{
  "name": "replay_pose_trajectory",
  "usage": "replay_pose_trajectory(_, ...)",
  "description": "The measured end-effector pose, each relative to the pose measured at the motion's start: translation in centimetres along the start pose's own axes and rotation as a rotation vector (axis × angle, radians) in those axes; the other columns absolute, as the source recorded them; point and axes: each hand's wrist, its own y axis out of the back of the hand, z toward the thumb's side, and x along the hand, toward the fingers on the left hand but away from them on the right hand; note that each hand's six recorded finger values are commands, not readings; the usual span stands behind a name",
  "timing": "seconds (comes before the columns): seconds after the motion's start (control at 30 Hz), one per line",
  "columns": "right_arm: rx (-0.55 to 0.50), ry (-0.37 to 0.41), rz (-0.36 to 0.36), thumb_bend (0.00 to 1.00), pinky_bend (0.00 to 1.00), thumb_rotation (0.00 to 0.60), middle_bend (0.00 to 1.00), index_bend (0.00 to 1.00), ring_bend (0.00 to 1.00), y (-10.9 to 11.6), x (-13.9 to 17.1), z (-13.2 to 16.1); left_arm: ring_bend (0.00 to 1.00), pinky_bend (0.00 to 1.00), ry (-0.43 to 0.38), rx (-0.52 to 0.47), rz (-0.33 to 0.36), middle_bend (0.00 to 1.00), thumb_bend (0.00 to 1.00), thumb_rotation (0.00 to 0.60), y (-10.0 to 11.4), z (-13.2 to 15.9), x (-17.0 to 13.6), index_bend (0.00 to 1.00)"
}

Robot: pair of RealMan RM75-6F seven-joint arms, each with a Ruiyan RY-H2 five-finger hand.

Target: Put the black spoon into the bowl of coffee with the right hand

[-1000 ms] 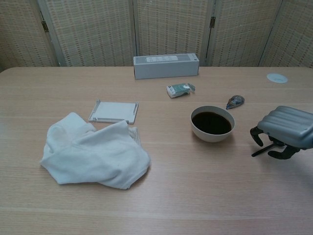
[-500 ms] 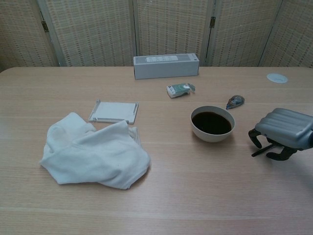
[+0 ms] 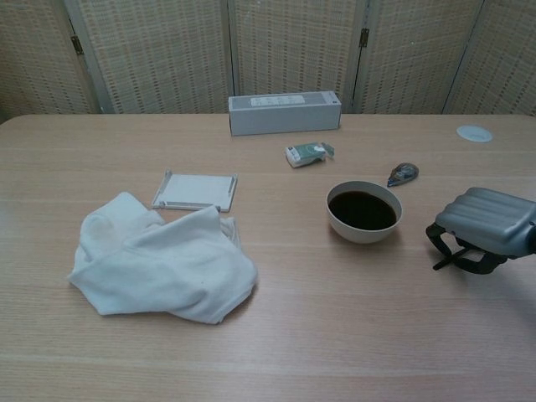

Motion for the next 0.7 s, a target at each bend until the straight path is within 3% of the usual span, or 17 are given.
replay_pose_trajectory(0.47,-0.028,-0.011,-0.014,0.40,1.00,0.600,1.00,0.60,1.00,0.2,0.4,-0.5,0.07,0.14,-0.001,-0.002,0.001,0.06,0.15,0.600,0.0,0.0,0.0,0.12)
replay_pose_trajectory(0.7,-0.098,-0.037,-0.074,0.46,1.00,0.600,1.00,0.67,1.00,2.1,1.7,-2.2,0.07,0.14,-0.001,0.001,0.009,0.06,0.15,0.600,0.3,0.0,0.1,0.12)
